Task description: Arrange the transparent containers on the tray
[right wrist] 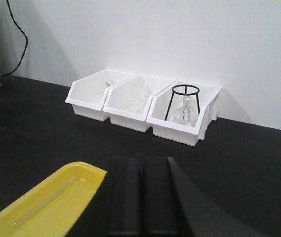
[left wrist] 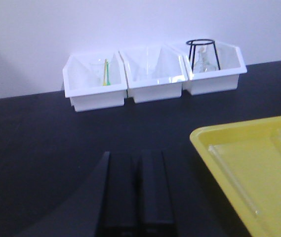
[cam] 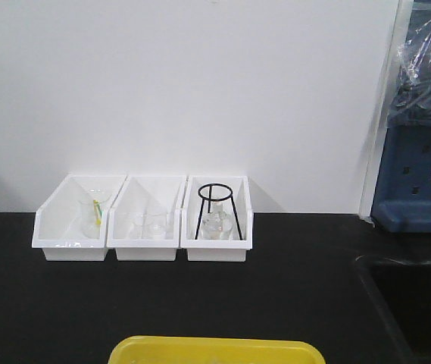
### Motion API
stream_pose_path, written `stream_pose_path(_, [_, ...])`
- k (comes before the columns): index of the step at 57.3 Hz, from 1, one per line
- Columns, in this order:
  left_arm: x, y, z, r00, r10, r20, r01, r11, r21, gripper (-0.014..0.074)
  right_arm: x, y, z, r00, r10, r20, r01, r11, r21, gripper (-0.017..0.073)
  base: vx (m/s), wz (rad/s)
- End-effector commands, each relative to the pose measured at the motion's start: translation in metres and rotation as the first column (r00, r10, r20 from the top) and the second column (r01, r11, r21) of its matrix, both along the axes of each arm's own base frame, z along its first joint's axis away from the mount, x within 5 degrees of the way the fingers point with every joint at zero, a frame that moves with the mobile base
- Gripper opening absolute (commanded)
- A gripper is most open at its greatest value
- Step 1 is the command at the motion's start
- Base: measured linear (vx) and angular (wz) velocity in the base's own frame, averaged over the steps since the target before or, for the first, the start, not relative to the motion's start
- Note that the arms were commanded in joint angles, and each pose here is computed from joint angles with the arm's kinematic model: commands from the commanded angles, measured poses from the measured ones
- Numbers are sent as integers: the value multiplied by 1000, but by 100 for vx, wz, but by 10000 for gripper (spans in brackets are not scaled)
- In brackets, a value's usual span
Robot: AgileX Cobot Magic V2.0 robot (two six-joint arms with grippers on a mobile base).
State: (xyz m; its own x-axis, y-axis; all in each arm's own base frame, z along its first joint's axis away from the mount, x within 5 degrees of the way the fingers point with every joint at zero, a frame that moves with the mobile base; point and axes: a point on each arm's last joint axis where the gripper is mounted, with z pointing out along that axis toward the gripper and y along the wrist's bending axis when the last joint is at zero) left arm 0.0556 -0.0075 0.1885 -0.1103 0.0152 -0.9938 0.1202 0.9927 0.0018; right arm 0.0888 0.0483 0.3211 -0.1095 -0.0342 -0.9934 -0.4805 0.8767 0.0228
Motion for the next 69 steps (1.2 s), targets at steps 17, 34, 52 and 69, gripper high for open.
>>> stream_pose_path(17, [0,1,-11,1000,15,-11,-15,1000,18,-1,1,-2,16,995,-26,99,22,999,37,-13,0,0])
stream_pose_path(34, [0,1,-11,1000,15,-11,-15,1000,18,-1,1,-2,16,995,-26,99,22,999,37,-13,0,0])
stream_pose_path(52, [0,1,-11,1000,15,-11,-15,1000,18,-1,1,-2,16,995,-26,98,22,999,37,-13,0,0])
stream_pose_path(69, [0,1,-11,1000,15,-11,-15,1000,18,-1,1,-27,-25,964,-257,66,259,966,-19,-13,0,0])
